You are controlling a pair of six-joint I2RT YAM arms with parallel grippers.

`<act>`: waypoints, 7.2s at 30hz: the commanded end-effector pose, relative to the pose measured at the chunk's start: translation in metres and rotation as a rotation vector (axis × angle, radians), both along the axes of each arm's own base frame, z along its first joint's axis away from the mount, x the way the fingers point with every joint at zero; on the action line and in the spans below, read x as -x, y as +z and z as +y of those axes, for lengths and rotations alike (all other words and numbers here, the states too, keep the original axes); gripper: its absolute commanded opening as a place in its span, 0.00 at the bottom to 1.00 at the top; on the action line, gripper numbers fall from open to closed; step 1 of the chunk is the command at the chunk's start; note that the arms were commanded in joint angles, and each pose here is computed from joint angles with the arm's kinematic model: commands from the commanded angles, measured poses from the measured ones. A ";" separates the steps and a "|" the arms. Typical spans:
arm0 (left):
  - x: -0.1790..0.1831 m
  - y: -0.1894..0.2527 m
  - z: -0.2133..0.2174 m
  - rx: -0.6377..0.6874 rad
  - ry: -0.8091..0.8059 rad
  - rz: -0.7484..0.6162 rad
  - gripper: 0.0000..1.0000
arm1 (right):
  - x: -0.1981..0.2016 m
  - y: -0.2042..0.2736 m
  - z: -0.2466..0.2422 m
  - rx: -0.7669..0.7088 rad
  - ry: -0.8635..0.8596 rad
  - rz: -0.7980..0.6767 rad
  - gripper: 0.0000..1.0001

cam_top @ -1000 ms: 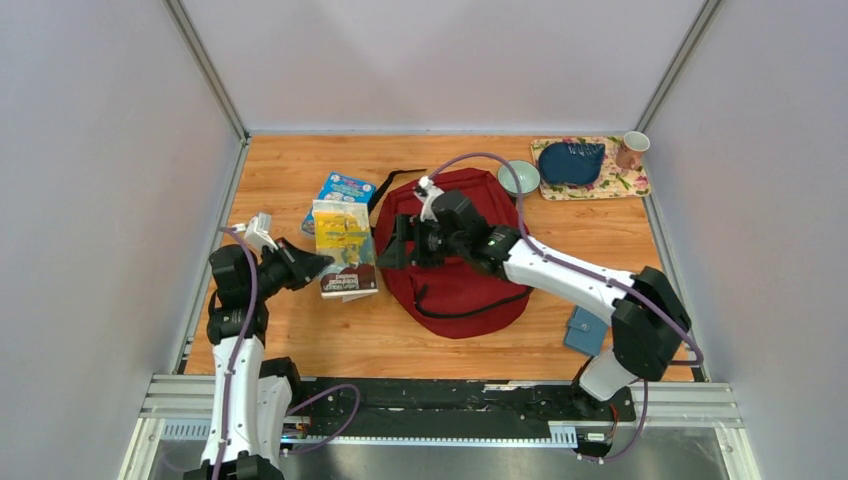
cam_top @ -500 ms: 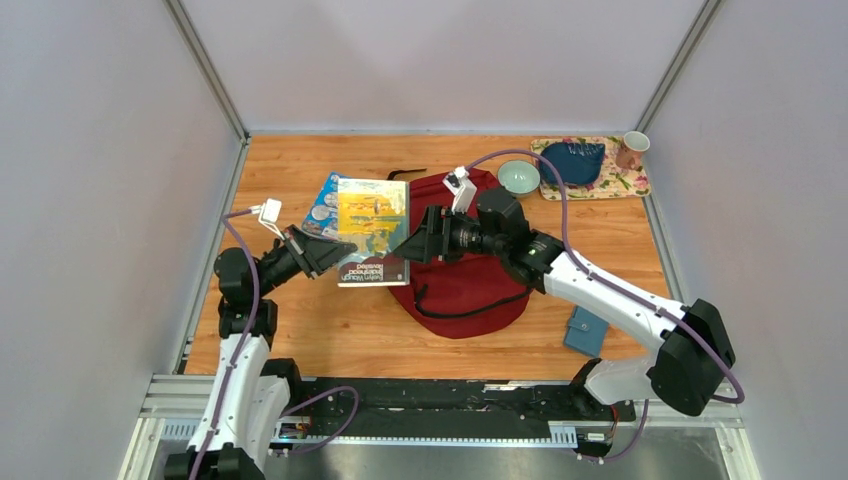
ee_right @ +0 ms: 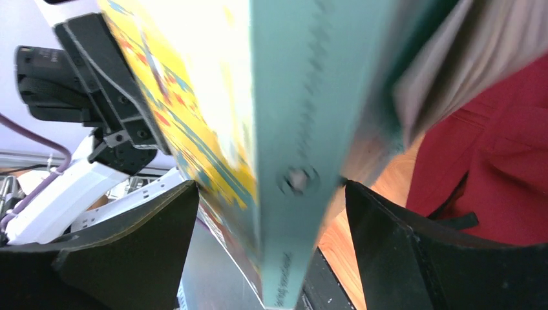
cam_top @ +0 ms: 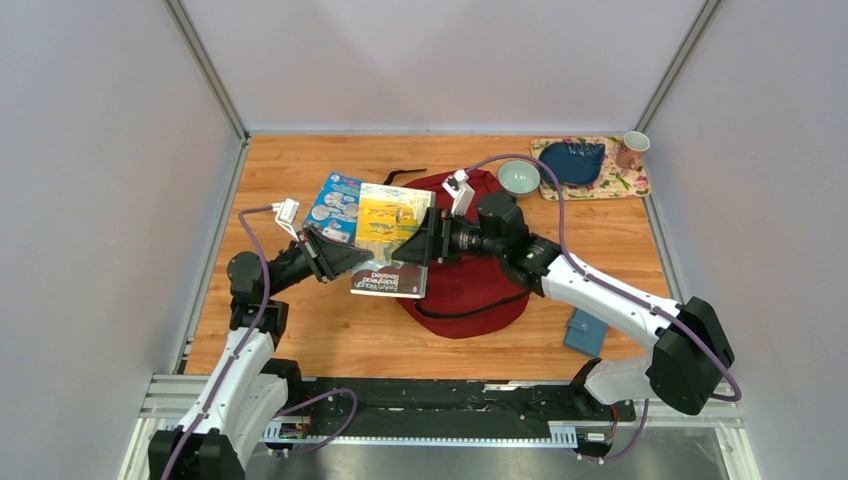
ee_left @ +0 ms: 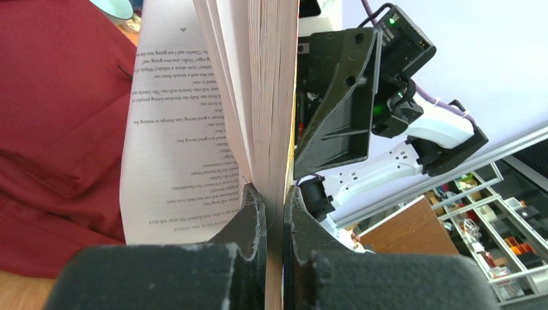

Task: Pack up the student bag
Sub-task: Place the book in the student bag.

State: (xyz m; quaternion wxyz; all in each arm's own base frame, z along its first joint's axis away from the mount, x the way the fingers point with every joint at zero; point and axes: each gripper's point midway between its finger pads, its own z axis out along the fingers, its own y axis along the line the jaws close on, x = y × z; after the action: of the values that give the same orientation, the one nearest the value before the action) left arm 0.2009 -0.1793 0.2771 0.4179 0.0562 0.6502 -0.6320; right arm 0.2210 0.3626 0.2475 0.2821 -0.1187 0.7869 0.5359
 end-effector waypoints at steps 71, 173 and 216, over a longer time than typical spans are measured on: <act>-0.050 -0.024 0.001 -0.083 0.323 -0.042 0.00 | -0.029 -0.025 -0.101 0.091 -0.278 0.020 0.89; 0.006 -0.117 0.024 -0.625 0.290 0.191 0.77 | 0.012 0.022 -0.229 0.027 -0.789 -0.186 0.00; 0.019 -0.116 0.102 -0.622 0.745 0.307 0.87 | 0.007 0.037 -0.242 0.173 -0.814 -0.198 0.00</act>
State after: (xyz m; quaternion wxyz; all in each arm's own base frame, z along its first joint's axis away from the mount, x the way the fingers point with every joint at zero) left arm 0.1737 -0.0717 0.1498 0.4516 -0.1745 0.8508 -0.2044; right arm 0.2026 0.1132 0.2396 0.4921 0.1309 0.8198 0.2619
